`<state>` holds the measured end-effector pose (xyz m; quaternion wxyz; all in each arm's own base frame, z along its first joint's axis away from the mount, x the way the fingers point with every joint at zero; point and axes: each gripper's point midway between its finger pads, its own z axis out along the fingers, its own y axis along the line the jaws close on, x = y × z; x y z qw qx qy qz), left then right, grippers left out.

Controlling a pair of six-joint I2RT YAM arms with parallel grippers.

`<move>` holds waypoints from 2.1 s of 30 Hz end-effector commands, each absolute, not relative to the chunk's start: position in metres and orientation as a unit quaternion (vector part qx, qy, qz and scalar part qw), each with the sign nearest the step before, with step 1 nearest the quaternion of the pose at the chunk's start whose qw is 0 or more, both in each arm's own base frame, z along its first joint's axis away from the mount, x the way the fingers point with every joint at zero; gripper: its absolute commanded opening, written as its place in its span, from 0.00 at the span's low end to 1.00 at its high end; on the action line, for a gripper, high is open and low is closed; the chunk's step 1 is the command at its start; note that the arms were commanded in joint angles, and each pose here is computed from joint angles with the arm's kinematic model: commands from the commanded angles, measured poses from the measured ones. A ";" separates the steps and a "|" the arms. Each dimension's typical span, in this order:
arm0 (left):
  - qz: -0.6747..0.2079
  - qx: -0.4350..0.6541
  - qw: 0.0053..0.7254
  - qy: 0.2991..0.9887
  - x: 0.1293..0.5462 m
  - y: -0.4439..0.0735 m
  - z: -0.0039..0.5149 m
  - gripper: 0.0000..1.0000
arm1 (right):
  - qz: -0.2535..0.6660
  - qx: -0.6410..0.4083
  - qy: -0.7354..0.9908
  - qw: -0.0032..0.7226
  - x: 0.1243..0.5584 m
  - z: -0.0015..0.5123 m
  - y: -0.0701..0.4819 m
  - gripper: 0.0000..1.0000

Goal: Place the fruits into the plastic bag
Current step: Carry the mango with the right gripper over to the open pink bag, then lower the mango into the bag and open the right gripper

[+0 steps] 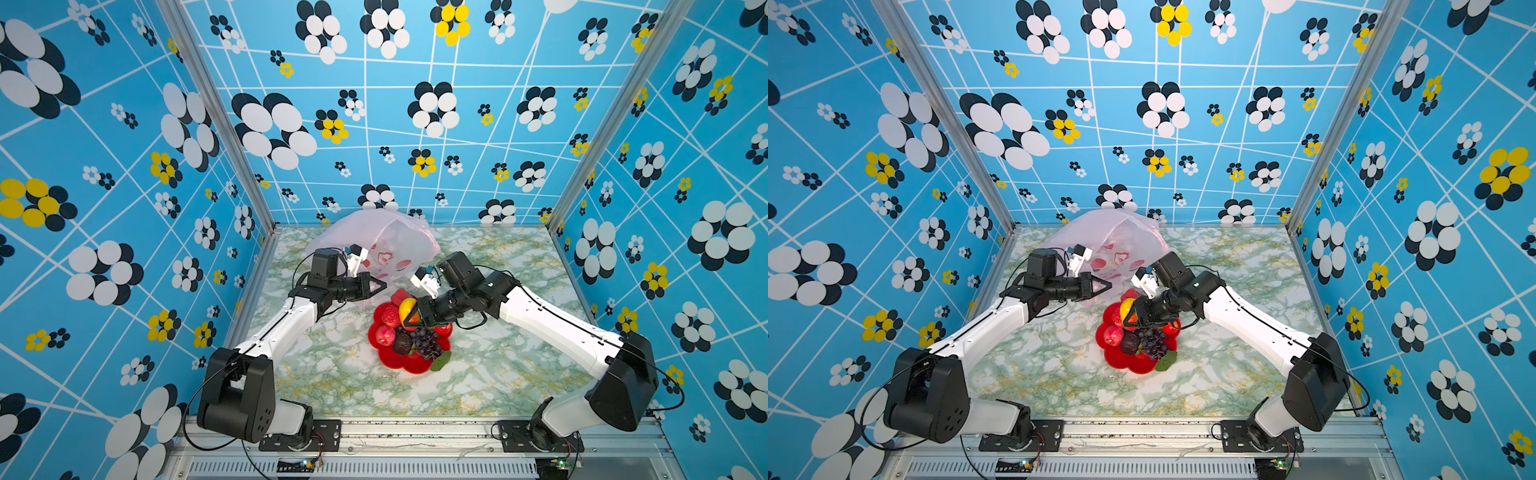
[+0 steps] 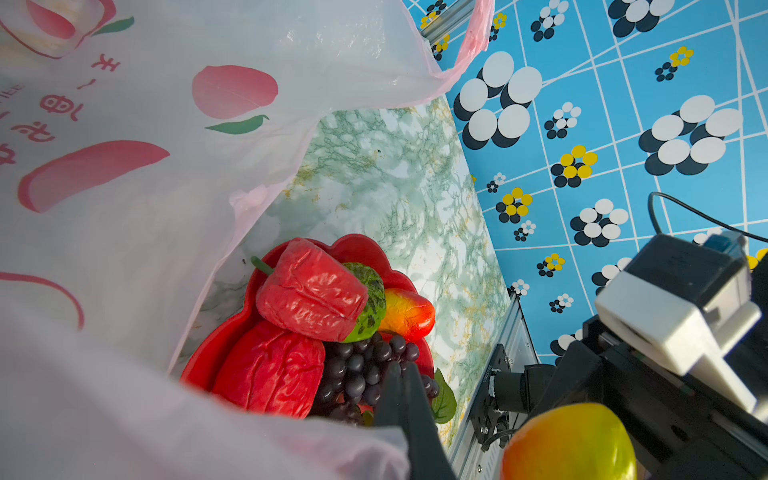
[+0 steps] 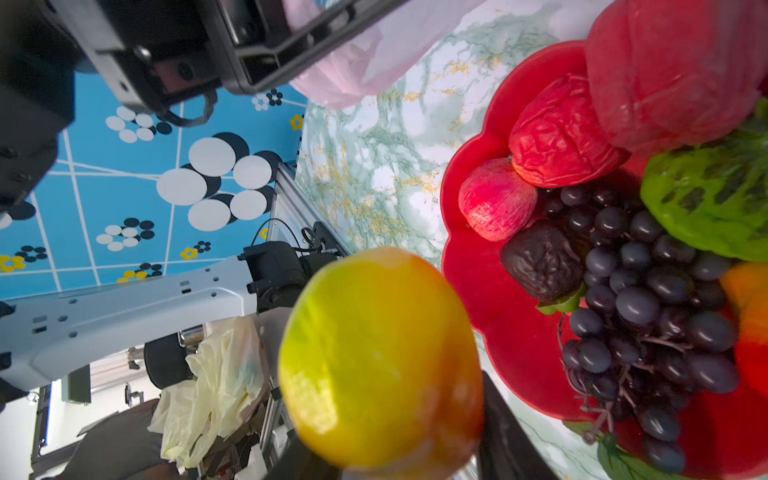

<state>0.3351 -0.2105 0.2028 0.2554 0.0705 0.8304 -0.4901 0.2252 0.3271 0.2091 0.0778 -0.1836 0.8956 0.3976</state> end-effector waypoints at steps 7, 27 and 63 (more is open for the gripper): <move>-0.503 0.085 0.260 0.820 0.330 -0.216 0.212 0.00 | 0.387 -0.110 0.912 0.077 0.284 0.215 0.323 0.40; -0.510 0.089 0.257 0.816 0.329 -0.220 0.214 0.00 | 0.310 0.016 0.924 0.224 0.412 0.214 0.339 0.39; -0.521 0.089 0.242 0.813 0.326 -0.227 0.210 0.00 | 0.335 0.091 0.901 0.261 0.490 0.149 0.419 0.44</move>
